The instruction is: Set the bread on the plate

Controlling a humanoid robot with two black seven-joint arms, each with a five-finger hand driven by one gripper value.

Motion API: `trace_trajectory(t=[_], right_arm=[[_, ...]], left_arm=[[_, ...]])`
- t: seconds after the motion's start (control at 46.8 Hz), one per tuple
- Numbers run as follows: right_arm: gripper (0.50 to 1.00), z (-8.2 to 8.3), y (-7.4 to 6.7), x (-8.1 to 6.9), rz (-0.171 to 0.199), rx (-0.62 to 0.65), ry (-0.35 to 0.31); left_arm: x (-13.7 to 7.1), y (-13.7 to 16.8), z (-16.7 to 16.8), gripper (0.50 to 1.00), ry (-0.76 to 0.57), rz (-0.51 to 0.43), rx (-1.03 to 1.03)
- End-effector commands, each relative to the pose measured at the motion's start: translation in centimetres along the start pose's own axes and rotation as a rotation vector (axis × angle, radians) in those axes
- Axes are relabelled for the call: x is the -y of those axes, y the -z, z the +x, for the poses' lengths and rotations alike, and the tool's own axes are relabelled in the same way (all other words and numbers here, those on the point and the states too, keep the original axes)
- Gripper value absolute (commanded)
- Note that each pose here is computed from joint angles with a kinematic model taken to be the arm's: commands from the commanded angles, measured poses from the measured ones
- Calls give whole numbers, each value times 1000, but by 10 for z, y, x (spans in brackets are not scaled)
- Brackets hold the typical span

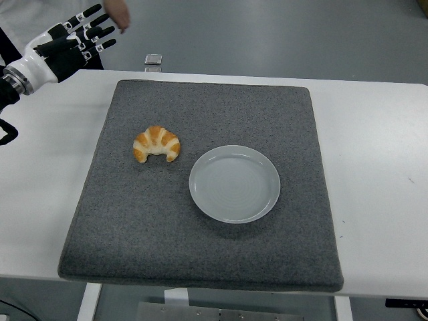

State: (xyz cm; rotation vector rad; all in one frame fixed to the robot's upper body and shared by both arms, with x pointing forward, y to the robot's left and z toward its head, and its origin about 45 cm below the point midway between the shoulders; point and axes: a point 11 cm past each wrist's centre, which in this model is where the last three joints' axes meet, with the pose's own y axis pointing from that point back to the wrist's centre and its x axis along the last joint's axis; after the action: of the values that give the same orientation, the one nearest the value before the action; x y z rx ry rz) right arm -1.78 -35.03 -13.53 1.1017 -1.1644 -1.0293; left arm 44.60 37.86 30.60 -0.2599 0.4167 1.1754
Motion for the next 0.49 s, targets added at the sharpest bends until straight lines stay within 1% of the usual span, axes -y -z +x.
trace_trajectory(t=[0.0,0.47], right_arm=[[930,0,0,0,0,1,0],[930,0,0,0,0,-1,0]], left_arm=[[0,0,-2,1000,18,1,-2],[1,1,-4,1000,44,1,-2]])
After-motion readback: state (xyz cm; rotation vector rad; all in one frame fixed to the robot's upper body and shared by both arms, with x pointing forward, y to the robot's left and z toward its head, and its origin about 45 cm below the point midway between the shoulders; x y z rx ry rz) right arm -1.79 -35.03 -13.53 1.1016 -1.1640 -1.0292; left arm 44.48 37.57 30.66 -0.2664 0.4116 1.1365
